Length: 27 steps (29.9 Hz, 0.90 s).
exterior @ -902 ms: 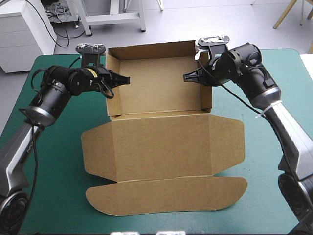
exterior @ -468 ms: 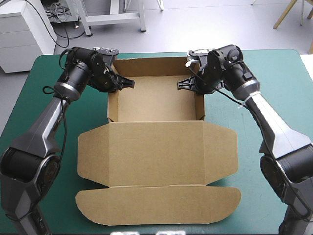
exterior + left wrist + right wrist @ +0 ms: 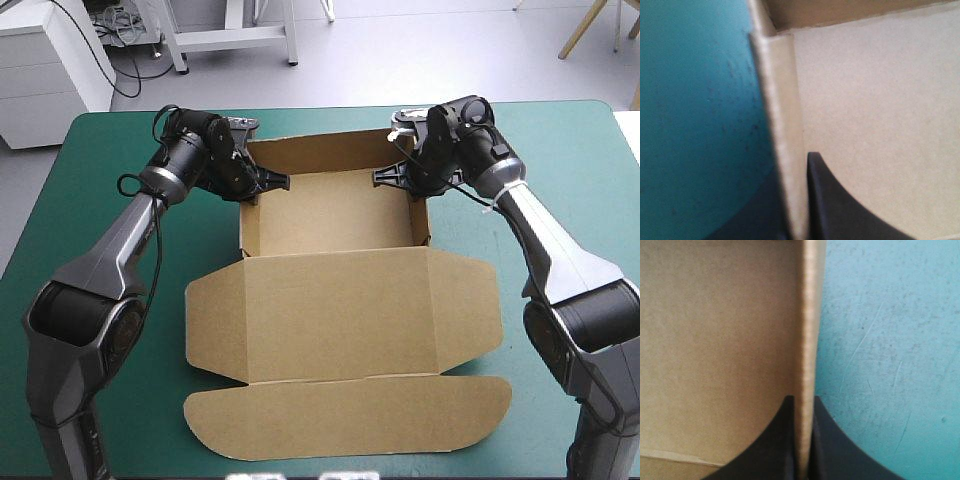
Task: Fold the box
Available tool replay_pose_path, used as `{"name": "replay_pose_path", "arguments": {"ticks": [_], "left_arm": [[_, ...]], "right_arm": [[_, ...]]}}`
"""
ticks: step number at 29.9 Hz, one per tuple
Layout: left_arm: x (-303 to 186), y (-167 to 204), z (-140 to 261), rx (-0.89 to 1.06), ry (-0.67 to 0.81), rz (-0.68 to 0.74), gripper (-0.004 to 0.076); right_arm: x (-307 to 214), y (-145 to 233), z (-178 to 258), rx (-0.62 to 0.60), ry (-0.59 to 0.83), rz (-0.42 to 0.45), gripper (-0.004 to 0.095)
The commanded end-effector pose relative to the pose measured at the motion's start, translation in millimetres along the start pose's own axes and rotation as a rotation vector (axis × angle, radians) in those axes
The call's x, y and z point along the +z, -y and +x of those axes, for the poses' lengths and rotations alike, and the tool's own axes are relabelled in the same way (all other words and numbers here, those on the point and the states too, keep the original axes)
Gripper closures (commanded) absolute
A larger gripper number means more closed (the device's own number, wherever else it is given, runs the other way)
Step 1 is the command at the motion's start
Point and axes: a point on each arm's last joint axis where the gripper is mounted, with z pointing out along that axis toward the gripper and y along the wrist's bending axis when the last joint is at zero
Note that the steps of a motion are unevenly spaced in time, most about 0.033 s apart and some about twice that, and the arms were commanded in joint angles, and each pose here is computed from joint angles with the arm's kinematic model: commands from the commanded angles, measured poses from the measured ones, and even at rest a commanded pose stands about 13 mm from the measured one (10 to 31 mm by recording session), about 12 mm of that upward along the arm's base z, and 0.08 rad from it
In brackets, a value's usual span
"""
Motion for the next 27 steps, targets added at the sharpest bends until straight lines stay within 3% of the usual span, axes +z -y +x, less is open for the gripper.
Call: {"name": "replay_pose_path", "arguments": {"ticks": [1, 11, 15, 18, 22, 25, 27], "left_arm": [[-25, 13, 9, 0.022, -0.041, 0.066, 0.0734], [-6, 12, 6, 0.02, -0.056, 0.053, 0.073], [1, 14, 6, 0.052, -0.07, 0.072, 0.0626], [2, 14, 6, 0.067, -0.072, 0.065, 0.0454], [3, 14, 6, 0.055, -0.076, 0.064, 0.0155], [4, 13, 6, 0.026, -0.08, 0.06, 0.0073], [4, 14, 5, 0.026, -0.068, 0.063, 0.0073]], "right_arm": [[-19, -2, -7, 0.005, 0.086, -0.061, 0.0925], [17, -1, -9, -0.017, 0.017, -0.025, 0.0925], [23, -1, -9, -0.048, 0.006, -0.02, 0.0894], [23, -4, -9, -0.06, 0.001, -0.051, 0.0738], [22, -8, -8, -0.059, -0.008, -0.106, 0.0301], [22, -6, -8, -0.076, -0.005, -0.089, -0.0011], [23, -5, -8, -0.077, -0.002, -0.073, -0.0032]]}}
